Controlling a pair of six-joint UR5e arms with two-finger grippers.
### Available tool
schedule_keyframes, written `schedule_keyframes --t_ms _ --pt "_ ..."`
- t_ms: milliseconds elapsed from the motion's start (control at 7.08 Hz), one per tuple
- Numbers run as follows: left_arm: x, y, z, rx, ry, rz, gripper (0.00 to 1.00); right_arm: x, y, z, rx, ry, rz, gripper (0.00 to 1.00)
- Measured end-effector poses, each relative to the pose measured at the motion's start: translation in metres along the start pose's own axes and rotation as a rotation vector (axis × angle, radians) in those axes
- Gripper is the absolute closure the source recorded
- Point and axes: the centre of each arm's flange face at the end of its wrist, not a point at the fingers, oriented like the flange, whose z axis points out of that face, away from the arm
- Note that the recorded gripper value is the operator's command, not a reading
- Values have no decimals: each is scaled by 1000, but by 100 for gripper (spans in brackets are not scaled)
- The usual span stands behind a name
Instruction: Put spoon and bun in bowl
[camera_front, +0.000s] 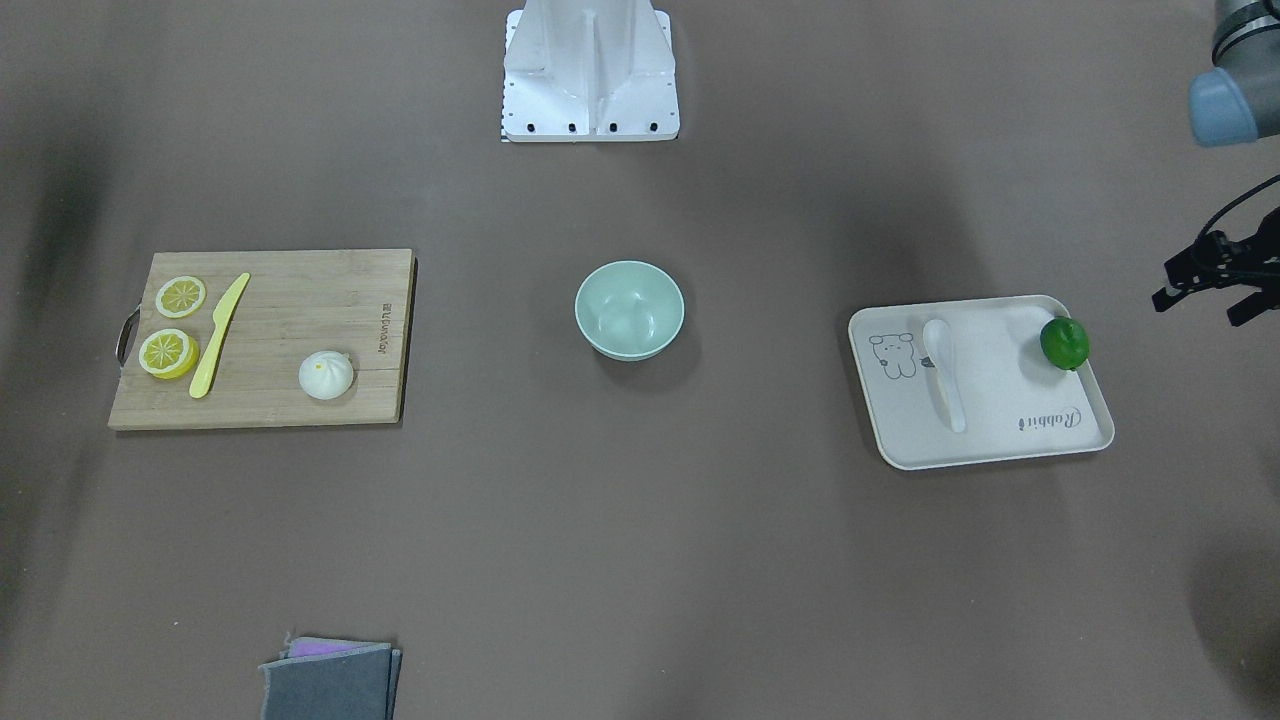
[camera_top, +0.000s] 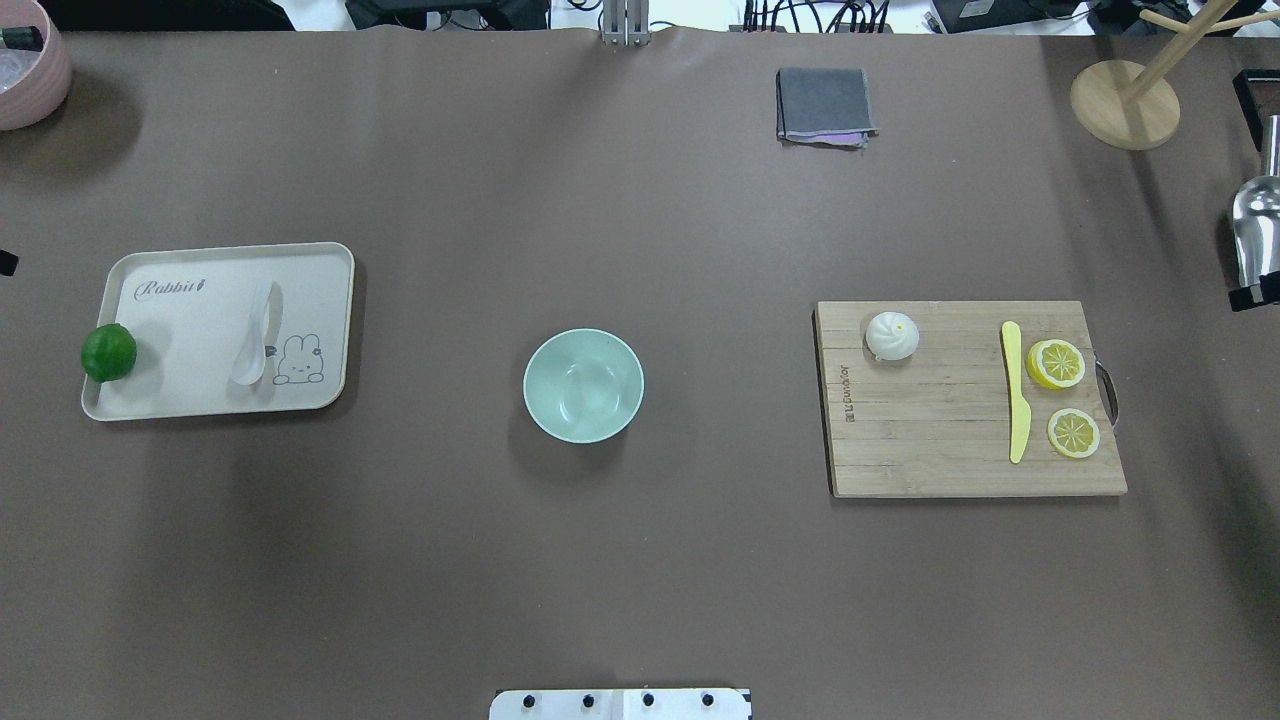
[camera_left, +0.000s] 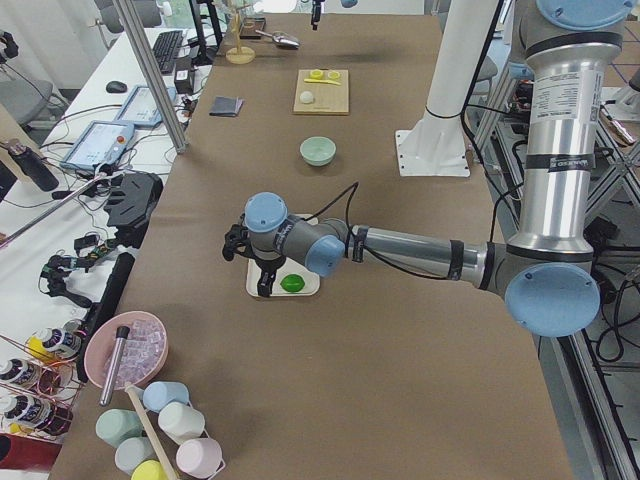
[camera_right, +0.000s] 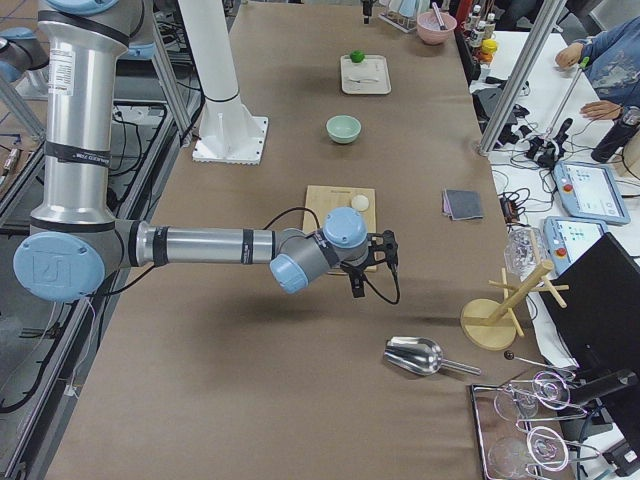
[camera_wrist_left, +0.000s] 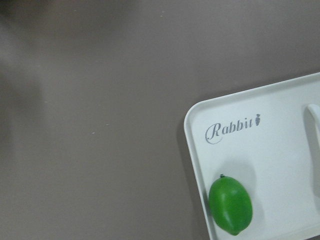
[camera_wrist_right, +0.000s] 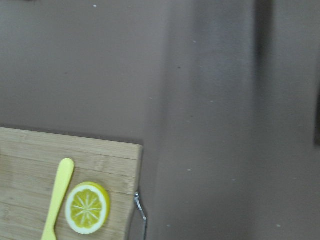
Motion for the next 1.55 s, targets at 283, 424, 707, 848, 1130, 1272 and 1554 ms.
schedule_keyframes --t_ms 283,424,707,848,1130,1272,1554 --pt "86 -23 49 -19 -28 -38 14 -53 -2 28 -4 -20 -7 0" --pt "121 -30 71 -36 -28 -50 18 -78 -5 41 -6 -24 -25 0" --pt "176 -42 123 -65 -54 -61 32 -115 -12 58 -9 -40 -67 0" --pt "186 -38 146 -77 -83 -54 39 -131 -15 63 -11 -51 -65 0" --pt "189 -31 172 -101 -113 -46 99 -155 -20 72 -12 -66 -41 0" --pt "189 -29 175 -106 -116 -46 100 -160 -21 73 -12 -68 -35 0" --pt "193 -30 173 -113 -107 -47 100 -163 -21 73 -10 -70 -32 0"
